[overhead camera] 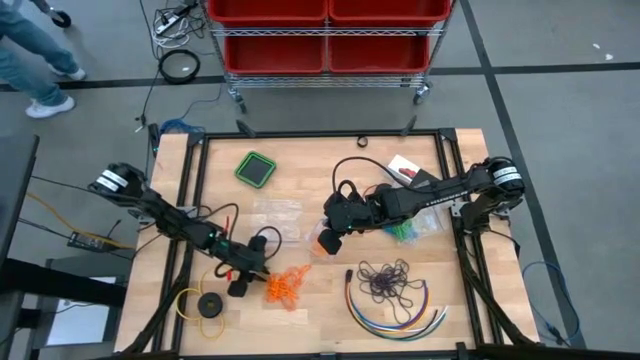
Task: Sort rubber bands
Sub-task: Put the orange rubber band into the transparent zip bag
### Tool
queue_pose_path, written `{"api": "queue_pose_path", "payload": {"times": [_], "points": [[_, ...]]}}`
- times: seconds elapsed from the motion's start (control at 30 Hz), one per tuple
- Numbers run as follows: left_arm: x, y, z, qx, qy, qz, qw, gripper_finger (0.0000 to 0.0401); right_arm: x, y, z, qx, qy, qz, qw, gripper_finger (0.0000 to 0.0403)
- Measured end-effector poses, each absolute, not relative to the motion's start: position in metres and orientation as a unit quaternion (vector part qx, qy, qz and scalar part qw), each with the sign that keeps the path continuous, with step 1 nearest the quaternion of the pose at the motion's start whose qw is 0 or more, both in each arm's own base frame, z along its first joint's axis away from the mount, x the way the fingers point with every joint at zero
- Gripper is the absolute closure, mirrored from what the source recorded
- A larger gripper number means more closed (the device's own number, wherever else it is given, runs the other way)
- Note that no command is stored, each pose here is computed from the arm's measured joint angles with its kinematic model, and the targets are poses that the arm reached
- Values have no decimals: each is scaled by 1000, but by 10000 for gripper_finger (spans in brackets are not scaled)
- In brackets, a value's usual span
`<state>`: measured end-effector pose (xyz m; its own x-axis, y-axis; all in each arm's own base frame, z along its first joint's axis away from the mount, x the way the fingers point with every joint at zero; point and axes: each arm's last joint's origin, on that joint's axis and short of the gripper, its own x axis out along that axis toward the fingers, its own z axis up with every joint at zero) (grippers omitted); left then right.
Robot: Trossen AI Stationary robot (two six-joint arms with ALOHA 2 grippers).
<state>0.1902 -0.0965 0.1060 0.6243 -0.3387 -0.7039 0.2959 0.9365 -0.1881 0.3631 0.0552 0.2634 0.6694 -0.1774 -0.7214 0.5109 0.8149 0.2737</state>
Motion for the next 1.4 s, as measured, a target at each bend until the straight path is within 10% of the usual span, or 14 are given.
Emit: {"api": "queue_pose_path", "payload": {"times": [0.33, 0.6, 1.4], "points": [[196, -98, 113, 30, 398, -165, 902, 390, 363, 55, 263, 231, 357, -194, 884, 403], [220, -92, 162, 167, 360, -47, 917, 398, 363, 55, 263, 231, 357, -194, 884, 403], [257, -99, 273, 233, 248, -63, 938, 401, 363, 54, 263, 257, 359, -192, 876, 403]]}}
